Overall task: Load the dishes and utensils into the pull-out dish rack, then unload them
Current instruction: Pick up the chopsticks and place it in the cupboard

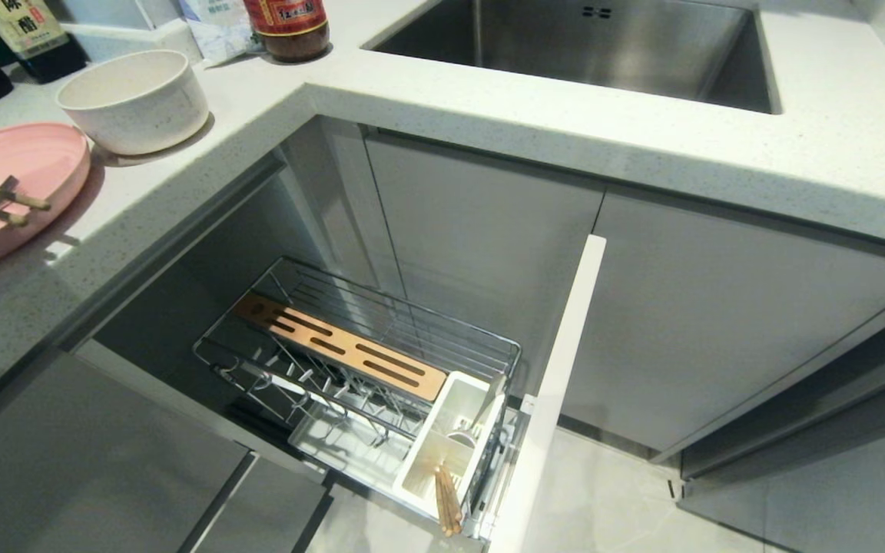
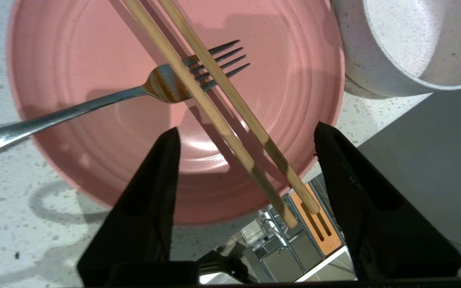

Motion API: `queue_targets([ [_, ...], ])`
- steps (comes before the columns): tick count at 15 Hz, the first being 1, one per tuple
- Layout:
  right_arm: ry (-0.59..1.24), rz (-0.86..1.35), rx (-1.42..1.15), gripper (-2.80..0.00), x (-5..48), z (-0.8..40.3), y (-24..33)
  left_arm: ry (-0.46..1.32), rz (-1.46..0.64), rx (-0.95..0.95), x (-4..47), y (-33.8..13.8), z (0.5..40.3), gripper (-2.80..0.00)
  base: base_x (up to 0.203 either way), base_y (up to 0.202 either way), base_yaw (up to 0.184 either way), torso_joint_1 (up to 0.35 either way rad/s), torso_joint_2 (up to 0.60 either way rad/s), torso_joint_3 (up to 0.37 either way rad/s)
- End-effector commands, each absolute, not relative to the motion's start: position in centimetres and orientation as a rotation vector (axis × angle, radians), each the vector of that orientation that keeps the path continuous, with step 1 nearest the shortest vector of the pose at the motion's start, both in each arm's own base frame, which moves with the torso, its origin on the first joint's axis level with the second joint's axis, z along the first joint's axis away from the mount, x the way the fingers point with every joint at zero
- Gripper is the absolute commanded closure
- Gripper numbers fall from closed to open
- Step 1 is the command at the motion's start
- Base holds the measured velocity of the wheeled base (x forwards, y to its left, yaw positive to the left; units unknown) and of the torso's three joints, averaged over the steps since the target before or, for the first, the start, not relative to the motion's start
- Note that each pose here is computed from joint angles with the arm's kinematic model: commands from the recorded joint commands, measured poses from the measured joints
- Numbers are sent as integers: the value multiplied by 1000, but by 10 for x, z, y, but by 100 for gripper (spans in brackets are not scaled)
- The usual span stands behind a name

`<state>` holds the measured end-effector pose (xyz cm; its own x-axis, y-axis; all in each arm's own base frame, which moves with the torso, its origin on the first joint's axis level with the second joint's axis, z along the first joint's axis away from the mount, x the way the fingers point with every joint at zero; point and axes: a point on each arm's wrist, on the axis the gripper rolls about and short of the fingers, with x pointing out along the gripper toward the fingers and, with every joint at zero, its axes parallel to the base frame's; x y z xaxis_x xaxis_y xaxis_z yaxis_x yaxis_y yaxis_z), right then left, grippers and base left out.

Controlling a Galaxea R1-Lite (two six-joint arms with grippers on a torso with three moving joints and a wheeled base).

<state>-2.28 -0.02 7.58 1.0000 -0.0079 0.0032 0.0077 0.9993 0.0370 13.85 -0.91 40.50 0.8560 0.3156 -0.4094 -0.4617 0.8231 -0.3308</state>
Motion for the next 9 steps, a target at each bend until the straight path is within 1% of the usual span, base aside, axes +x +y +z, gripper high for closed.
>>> queue_targets([
  [1,-3,-8,38,0,-23,76,0,380,438,-439,151,-11,400,-280,0,0,0,0,0,0],
  [9,-3,-8,38,0,-23,76,0,414,467,-489,174,-14,391,-280,0,0,0,0,0,0],
])
